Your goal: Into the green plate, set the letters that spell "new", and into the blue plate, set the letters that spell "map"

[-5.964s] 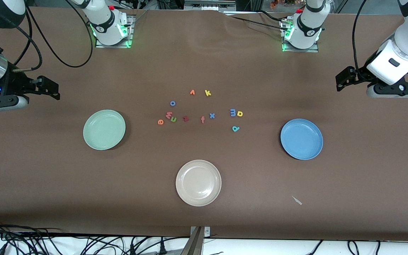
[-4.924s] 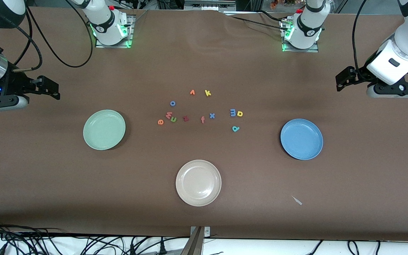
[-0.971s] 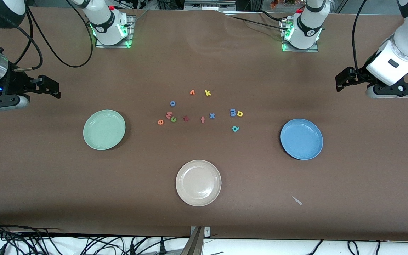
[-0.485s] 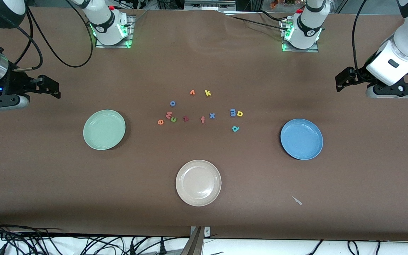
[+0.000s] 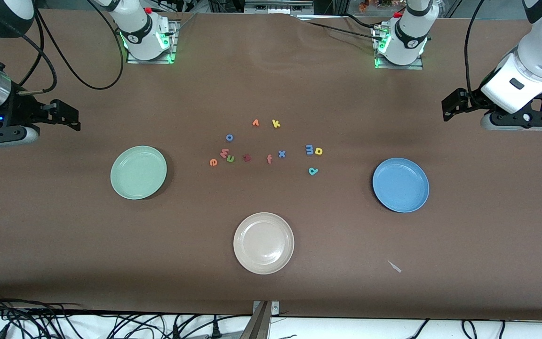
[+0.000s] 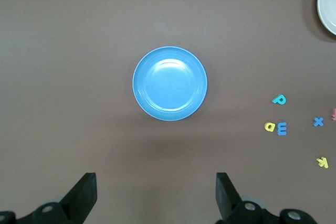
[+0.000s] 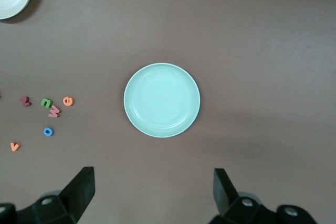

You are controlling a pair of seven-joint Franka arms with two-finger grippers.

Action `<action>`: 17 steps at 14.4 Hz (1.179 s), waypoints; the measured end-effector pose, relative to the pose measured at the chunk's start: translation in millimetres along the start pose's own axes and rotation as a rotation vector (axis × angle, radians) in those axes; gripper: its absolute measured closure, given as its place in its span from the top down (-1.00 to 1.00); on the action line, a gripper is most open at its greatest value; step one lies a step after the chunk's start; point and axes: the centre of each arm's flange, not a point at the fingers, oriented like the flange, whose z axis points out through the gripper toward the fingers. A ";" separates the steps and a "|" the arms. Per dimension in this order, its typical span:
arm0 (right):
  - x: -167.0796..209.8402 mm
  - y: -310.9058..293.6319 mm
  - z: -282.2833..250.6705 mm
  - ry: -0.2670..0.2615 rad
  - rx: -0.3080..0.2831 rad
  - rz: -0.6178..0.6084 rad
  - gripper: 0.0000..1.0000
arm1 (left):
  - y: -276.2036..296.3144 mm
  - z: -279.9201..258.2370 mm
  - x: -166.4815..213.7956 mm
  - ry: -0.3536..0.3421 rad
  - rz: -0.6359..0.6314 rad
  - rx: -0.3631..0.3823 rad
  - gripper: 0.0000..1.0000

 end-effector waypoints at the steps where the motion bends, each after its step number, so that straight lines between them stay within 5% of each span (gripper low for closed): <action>1: 0.0 0.0 0.0 0.000 0.000 0.000 1.00 | 0.1 0.1 0.0 0.000 0.000 0.000 1.00; 17: -0.1 0.0 0.0 -0.001 0.000 0.000 1.00 | 7.6 15.2 6.3 -0.032 0.013 -0.005 1.00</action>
